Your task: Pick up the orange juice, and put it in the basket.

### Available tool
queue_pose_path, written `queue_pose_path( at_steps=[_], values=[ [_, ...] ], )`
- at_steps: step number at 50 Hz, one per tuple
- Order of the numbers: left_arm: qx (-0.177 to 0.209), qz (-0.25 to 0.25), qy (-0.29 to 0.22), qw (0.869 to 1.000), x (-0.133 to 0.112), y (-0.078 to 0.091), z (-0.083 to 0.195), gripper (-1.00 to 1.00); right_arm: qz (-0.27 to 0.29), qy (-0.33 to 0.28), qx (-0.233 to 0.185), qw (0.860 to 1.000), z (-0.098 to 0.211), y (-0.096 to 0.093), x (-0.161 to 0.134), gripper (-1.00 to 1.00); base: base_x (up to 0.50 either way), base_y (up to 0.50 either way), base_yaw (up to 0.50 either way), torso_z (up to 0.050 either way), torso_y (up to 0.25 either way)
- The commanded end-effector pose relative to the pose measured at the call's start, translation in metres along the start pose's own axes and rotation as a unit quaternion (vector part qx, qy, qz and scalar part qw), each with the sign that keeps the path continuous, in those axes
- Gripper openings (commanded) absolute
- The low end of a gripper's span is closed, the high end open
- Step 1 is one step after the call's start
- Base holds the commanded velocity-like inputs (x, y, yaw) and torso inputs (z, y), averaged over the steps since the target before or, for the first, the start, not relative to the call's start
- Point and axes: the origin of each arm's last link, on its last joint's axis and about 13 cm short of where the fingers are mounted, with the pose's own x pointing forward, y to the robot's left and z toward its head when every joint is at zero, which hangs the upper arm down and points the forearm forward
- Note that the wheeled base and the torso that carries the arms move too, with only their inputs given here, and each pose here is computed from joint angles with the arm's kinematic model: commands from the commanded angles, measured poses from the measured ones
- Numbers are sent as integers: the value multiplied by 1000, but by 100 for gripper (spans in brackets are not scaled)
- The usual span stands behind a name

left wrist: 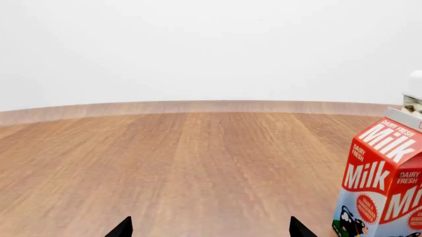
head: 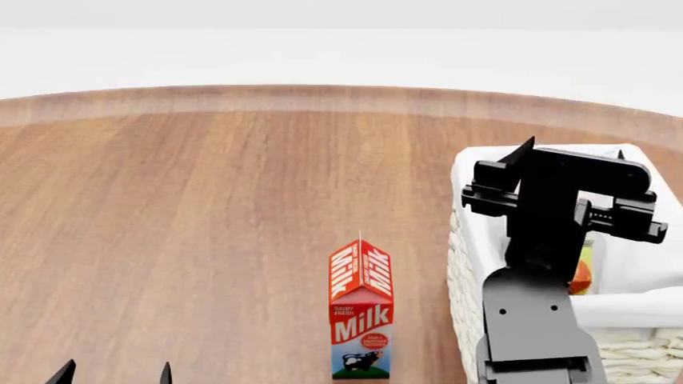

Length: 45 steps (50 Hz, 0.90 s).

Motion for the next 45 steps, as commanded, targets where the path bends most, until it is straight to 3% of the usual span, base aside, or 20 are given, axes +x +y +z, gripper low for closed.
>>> queue_pose_path(
  at_steps=[1,45],
  values=[
    [0,0,0,1000,0,0,0,100,12,-19,7,1000,8,0,-6,100,0,0,0,0,0],
    [0,0,0,1000,0,0,0,100,100,-135,29,985,44,-13,-63,100,0,0,0,0,0]
  ],
)
